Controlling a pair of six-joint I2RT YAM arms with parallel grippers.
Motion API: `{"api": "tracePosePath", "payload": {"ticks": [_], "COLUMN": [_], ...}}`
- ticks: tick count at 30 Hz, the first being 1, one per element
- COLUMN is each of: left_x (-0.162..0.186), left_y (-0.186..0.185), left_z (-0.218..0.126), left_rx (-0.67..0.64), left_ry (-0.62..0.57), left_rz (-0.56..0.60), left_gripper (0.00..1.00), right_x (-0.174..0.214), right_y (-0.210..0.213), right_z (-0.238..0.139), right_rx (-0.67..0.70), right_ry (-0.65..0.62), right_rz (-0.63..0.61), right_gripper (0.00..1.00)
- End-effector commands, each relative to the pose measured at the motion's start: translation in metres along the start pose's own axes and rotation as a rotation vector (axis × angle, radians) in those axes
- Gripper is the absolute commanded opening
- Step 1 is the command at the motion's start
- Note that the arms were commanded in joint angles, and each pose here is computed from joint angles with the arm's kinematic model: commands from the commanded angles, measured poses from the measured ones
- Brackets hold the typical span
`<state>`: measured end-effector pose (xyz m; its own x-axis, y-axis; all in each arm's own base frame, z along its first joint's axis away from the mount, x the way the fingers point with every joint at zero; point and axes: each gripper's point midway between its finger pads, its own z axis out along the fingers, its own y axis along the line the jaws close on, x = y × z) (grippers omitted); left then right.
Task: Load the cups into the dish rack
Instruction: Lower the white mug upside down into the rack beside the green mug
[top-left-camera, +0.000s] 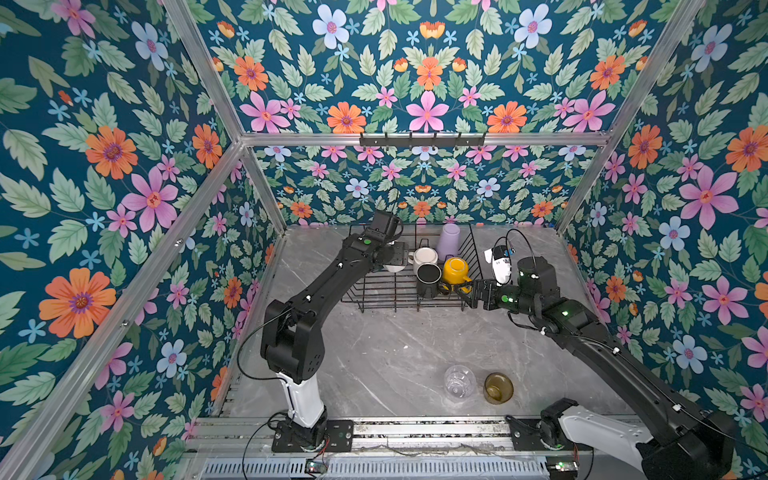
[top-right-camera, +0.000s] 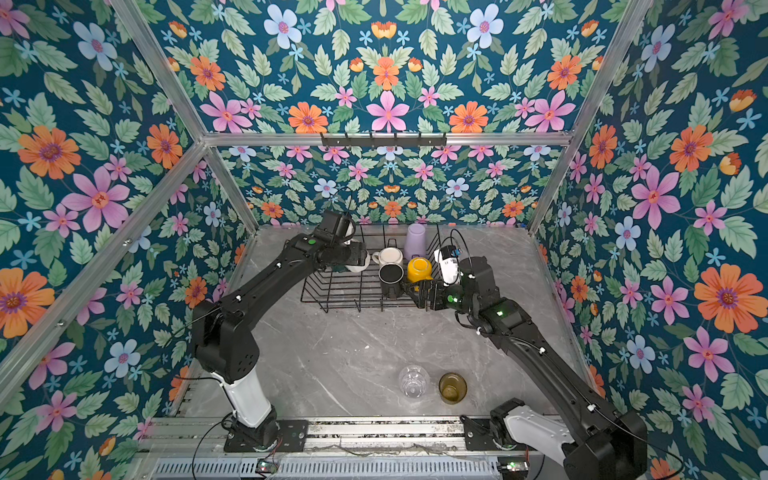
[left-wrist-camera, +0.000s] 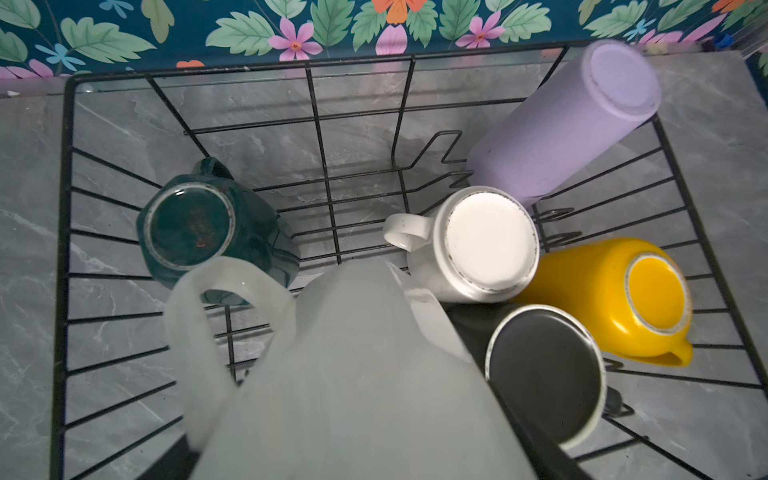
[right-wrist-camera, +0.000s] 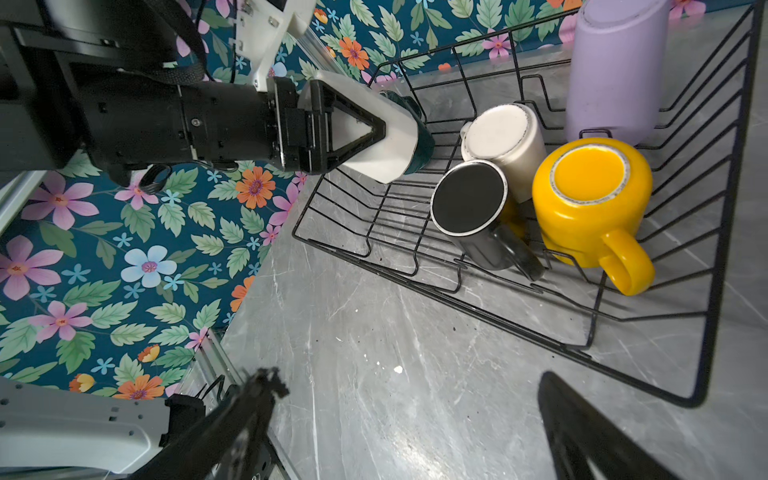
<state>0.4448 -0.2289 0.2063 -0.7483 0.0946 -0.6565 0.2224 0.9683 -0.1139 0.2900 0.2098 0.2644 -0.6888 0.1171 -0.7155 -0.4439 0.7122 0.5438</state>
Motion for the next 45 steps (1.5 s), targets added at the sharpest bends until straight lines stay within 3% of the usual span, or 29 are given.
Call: {"api": "tracePosePath", "payload": {"ticks": [1, 15, 45], "left_x": [-0.012, -0.01, 0.005], "left_y": [0.006, 0.001, 0.001], "left_z": [0.004, 0.041, 0.083], "left_rx": [-0.043, -0.061, -0.078], "left_ry": [-0.038, -0.006, 0.048], "left_rz": [0.008, 0.012, -0.005], "left_gripper": [0.0, 0.0, 0.0], "right_x": [-0.001, 0.005, 0.008], "right_y": [0.001, -0.003, -0.006], "right_z": [-0.001, 0.0, 0.0], "right_rx": [-0.002, 0.0, 0.005], "right_ry": [-0.012, -0.004, 0.002], "right_rz": [-0.015, -0.009, 0.001], "right_gripper": [0.99, 0.99, 0.99]}}
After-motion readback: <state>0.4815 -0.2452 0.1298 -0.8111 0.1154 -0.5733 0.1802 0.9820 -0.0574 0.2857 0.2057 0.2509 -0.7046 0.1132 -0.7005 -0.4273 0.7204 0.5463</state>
